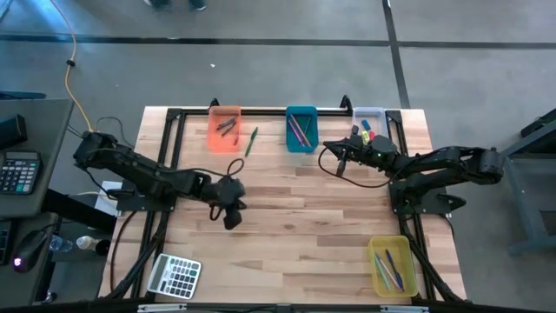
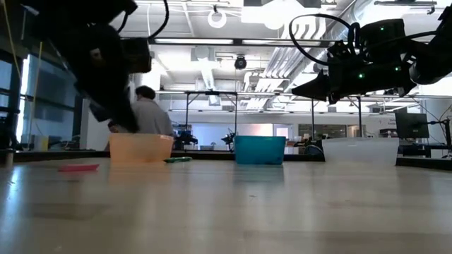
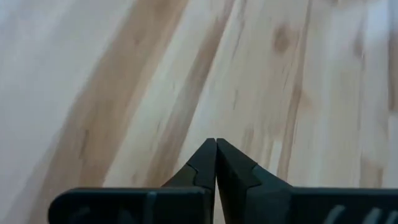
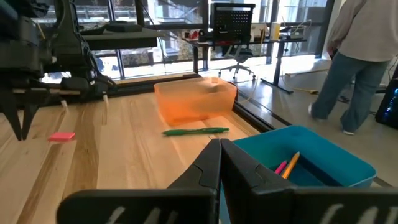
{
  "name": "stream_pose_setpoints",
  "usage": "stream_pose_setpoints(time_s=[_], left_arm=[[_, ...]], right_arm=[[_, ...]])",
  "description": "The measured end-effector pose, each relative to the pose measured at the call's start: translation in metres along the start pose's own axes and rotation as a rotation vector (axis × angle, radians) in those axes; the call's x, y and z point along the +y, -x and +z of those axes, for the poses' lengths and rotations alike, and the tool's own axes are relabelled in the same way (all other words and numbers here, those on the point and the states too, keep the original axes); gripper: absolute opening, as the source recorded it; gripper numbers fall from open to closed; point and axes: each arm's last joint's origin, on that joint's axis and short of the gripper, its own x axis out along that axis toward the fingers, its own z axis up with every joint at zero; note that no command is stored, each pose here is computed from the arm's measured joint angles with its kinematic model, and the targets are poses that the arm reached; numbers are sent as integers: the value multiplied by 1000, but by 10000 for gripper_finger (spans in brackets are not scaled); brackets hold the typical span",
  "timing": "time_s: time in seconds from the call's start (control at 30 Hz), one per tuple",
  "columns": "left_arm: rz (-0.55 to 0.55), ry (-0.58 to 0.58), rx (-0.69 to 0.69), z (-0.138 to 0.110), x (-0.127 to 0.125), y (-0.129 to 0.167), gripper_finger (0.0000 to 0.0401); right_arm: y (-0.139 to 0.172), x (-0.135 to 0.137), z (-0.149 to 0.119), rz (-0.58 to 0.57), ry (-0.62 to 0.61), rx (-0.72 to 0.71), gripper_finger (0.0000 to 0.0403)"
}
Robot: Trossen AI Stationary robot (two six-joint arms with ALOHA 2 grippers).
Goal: Sort crayons/erasers/pens/pencils in bins
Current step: Put the pink eraser into the transparent bin
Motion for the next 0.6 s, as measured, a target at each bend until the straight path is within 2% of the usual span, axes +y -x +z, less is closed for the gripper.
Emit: stream_pose_setpoints(time_s=[0.13,0.27,0.47,0.6], left_arm=[[23,75,125,-4,5,7,10],[163,177,286,-14,11,16,36],[231,346,294,-24,6,16,101],[358,405,275,-32,8,13,148]], right_arm=[[0,0,0,0,5,0,0],[0,0,0,0,5,0,0],[0,0,0,0,6,0,0],[0,0,0,0,7,3,0]])
